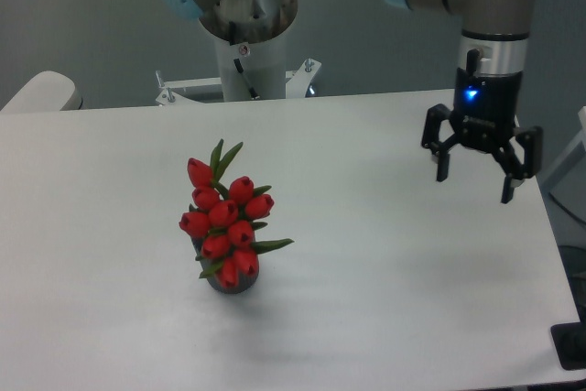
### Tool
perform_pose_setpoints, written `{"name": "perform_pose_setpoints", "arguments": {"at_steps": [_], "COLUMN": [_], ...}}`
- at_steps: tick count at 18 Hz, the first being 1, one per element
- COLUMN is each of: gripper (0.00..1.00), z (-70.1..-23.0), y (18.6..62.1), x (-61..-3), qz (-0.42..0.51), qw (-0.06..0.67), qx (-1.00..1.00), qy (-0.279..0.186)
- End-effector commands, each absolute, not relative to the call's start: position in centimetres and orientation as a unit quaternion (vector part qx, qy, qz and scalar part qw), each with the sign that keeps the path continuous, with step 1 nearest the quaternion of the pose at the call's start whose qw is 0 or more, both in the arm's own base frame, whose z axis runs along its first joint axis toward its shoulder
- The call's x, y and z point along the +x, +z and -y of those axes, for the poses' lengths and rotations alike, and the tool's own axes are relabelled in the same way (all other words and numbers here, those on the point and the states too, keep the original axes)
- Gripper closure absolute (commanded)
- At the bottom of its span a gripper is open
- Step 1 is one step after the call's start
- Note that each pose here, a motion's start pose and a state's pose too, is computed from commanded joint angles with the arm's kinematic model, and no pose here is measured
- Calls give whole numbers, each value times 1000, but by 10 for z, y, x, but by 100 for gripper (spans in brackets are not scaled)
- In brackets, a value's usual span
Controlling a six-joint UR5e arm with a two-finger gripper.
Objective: Insert the flowers into the vase
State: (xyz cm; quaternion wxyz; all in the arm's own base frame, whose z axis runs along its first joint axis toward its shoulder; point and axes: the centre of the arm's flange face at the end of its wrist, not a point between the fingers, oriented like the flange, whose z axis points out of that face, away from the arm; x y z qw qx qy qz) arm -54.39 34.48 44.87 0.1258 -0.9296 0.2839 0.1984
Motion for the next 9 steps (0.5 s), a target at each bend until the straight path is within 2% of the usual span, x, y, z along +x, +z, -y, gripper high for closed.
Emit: {"name": "perform_pose_setpoints", "arguments": {"at_steps": [2,9], "gripper": [0,0], "z": [-342,-344], "y": [447,443], "x": [-544,-540], "qz": [-309,-312], "qw": [106,104], "qx": [-924,-924], "qy": [197,193]}}
